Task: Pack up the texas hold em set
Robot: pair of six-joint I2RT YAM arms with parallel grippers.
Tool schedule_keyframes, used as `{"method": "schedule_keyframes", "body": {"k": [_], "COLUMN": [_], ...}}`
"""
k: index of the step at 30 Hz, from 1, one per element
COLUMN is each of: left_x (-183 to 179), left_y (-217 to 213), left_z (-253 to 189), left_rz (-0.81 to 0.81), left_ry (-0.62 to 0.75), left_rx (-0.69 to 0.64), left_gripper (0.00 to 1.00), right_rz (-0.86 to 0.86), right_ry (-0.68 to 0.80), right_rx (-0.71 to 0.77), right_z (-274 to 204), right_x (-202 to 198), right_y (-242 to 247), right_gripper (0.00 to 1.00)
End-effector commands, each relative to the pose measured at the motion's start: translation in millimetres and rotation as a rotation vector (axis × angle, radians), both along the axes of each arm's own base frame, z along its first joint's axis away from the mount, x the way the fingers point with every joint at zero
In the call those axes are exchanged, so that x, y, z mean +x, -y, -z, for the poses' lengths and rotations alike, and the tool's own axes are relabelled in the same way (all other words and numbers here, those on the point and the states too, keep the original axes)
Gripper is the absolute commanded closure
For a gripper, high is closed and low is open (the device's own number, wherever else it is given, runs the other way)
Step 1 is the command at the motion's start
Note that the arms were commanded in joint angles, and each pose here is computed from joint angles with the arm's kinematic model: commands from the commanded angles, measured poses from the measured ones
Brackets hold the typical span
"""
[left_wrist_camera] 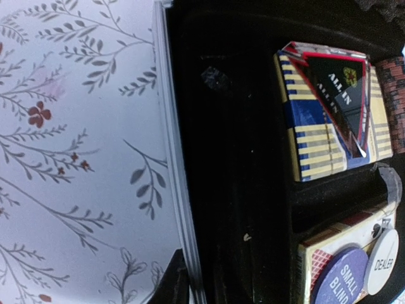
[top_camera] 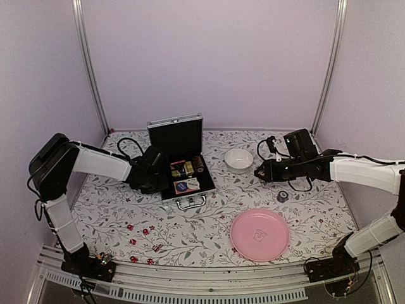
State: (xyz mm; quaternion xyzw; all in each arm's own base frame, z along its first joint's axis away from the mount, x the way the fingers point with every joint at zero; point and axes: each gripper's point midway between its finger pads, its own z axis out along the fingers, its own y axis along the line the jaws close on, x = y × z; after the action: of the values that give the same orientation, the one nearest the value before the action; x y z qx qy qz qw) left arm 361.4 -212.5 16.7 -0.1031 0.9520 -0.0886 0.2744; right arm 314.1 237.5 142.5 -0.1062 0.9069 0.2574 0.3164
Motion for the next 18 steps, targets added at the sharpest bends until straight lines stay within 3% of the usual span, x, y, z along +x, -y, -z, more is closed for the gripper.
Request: {"method": "schedule_keyframes", "body": {"k": [1, 7, 11, 15, 18], "left_x": [-44, -60, -68, -70, -70], "left_y": [19, 49, 63, 64, 61], "left_z": [26, 23, 20, 16, 8], "left_rz": [0.08, 0.123, 0.145, 0.144, 0.129], "left_ry": [-0.126, -0.131, -0.133, -0.126, -0.105], "left_rx": [0.008, -0.038, -0.056, -0.064, -0.068], "left_gripper": [0.89, 0.88, 0.83, 0.71, 0.53], "right_rz": [0.003, 0.0, -0.006, -0.023, -0.043], "right_ry": [0.083, 0.08, 0.077, 0.063, 0.06], "right_rx": [0.067, 0.073, 0.069, 0.067, 0.064], "right_z": [-36, -38, -37, -33, -32], "right_x": [4, -1, -6, -11, -14], "right_y": [-11, -20, -29, -40, -51], "right_gripper": [0.89, 0.89, 0.89, 0.89, 0.89]}}
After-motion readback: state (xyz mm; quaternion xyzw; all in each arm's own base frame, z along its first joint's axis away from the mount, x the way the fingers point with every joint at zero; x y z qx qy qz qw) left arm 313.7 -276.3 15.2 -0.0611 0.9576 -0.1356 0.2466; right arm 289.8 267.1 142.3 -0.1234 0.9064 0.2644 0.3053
